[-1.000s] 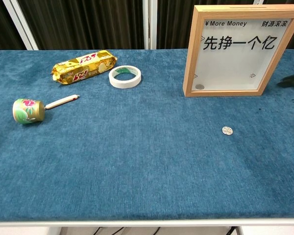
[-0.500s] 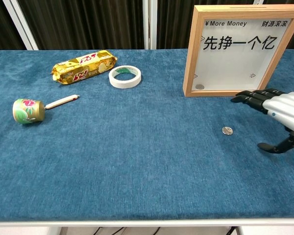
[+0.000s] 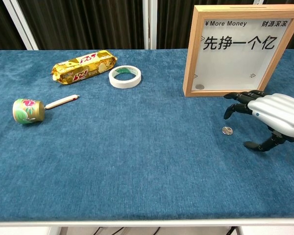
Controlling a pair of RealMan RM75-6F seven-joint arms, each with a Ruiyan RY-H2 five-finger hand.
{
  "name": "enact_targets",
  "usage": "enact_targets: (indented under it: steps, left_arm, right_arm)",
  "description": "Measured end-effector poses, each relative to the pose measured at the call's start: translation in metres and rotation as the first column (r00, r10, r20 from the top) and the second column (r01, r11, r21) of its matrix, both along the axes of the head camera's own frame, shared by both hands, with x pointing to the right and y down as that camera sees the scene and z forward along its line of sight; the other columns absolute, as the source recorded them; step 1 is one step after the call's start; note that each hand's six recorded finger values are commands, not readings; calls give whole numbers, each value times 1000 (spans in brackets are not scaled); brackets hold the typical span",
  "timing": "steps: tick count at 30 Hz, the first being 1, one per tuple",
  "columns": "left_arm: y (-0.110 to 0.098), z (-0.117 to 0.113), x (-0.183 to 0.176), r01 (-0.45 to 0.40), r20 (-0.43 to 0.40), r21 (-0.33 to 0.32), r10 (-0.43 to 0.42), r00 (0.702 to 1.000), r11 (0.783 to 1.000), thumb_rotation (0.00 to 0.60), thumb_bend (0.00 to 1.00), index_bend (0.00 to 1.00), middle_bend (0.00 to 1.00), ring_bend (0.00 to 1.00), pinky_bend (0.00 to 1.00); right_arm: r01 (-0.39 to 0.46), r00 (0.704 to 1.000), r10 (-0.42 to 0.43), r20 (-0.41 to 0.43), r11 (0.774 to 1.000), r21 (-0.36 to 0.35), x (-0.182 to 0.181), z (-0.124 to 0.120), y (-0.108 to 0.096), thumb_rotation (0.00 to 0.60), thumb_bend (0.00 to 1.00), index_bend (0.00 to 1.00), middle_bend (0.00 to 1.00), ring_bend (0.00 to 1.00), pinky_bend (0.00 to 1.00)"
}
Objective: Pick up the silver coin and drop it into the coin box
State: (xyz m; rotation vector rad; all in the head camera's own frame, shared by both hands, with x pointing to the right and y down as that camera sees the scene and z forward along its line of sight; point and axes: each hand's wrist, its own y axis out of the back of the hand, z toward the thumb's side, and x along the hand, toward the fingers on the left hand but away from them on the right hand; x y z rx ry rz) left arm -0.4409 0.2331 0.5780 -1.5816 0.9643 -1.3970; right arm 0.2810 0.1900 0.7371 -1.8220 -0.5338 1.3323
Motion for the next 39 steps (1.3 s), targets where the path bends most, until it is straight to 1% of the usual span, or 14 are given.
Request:
enact_targets:
  steps: [13, 21, 33, 39]
  left_arm:
    - [-1, 1, -4, 6, -3, 0, -6, 1000, 1000, 600, 98, 78, 0, 0, 0]
    - [-1, 2, -5, 5, -7, 0, -5, 1000, 1000, 600, 98, 78, 0, 0, 0]
    - [-1, 3, -7, 10, -7, 0, -10, 1000, 1000, 600, 98, 78, 0, 0, 0]
    - [-1, 2, -8, 13, -8, 1, -13, 1000, 1000, 600, 98, 78, 0, 0, 0]
  right_arm:
    - [10, 1000, -10, -7, 1000, -2, -6, 7, -1, 600, 290, 329, 0, 0, 0]
    - [9, 1000, -9, 0, 1000, 5, -9, 9, 0, 600, 295, 391, 0, 0, 0]
    - [9, 1000, -9, -1, 1000, 0, -12, 13, 0, 600, 297, 396, 0, 0, 0]
    - [7, 1000, -7, 0, 1000, 6, -13, 14, -1, 600, 302, 429, 0, 0, 0]
